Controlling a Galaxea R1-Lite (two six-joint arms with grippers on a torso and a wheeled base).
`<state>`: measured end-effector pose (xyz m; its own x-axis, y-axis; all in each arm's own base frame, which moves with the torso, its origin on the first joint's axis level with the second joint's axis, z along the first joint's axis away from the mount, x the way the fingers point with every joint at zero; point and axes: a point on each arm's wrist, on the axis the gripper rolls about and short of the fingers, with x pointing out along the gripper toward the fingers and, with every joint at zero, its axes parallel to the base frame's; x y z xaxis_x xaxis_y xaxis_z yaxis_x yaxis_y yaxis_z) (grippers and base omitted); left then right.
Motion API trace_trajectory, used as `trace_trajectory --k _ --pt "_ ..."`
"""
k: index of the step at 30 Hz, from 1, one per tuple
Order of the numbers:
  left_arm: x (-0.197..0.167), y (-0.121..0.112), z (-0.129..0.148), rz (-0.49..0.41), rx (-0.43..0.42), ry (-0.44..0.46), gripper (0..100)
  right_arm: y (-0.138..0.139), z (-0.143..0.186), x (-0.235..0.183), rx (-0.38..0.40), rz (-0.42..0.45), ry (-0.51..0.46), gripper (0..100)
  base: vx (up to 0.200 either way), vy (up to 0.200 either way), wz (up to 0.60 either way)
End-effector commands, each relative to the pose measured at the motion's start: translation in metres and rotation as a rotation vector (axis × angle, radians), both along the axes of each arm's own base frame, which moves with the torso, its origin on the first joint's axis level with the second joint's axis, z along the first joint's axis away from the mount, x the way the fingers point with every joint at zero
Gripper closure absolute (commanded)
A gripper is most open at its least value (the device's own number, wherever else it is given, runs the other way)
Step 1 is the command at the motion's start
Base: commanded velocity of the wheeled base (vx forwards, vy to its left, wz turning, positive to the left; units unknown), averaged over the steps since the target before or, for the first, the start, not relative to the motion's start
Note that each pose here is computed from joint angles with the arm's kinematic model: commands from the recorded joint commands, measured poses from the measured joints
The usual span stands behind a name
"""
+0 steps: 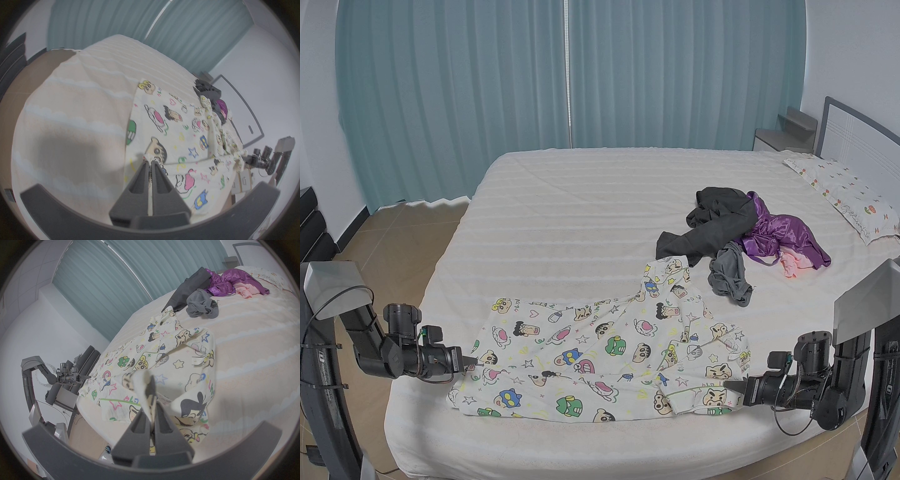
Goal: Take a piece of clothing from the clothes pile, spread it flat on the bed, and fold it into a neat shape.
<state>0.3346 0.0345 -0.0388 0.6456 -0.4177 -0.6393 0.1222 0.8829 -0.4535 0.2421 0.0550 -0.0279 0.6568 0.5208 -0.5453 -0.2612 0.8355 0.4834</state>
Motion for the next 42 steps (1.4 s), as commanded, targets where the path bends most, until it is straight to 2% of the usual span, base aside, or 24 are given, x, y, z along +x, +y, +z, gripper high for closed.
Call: trace_trajectory --k 1,5,15,16,17,24,28,30,32,36,42 --pt "0.009 -0.011 -0.014 0.029 0.025 -0.004 100 -0.001 0.0 0.003 0.009 -0.011 -0.015 100 0.0 0.0 0.0" --pt "0.01 -0.017 -0.016 0.049 0.028 -0.018 100 -0.002 -0.003 0.006 0.008 -0.038 -0.008 100 0.0 0.0 0.0" --pt "0.007 -0.017 -0.016 0.05 0.025 -0.016 100 -0.001 -0.003 0.006 0.003 -0.039 -0.009 100 0.0 0.0 0.0" --pt "0.006 -0.017 -0.015 0.049 0.02 -0.015 0 -0.001 -0.002 0.006 0.003 -0.041 -0.011 100 0.0 0.0 0.0" --pt "0.006 -0.017 -0.014 0.05 0.019 -0.016 0 -0.001 -0.002 0.005 0.003 -0.041 -0.009 0 0.0 0.0 0.0" --pt "0.007 -0.012 0.001 0.112 -0.03 -0.028 0 -0.002 0.007 -0.001 -0.003 -0.05 -0.023 0 0.0 0.0 0.0" --pt "0.003 0.002 0.013 0.181 -0.07 -0.036 0 -0.003 0.013 -0.003 -0.046 -0.127 -0.043 0 0.0 0.0 0.0" --pt "0.0 0.008 0.022 0.211 -0.094 -0.043 0 -0.002 0.022 -0.002 -0.015 -0.153 -0.064 0 0.0 0.0 0.0" --pt "-0.002 0.011 0.034 0.237 -0.166 -0.049 0 -0.001 0.033 -0.003 0.036 -0.18 -0.081 0 0.0 0.0 0.0" --pt "0.0 0.013 0.051 0.291 -0.285 -0.048 0 -0.001 0.044 -0.001 0.083 -0.205 -0.109 0 0.1 0.0 0.0" --pt "0.0 0.012 0.05 0.288 -0.297 -0.081 0 -0.004 0.052 0.006 0.107 -0.269 -0.149 0 0.2 0.0 0.0"
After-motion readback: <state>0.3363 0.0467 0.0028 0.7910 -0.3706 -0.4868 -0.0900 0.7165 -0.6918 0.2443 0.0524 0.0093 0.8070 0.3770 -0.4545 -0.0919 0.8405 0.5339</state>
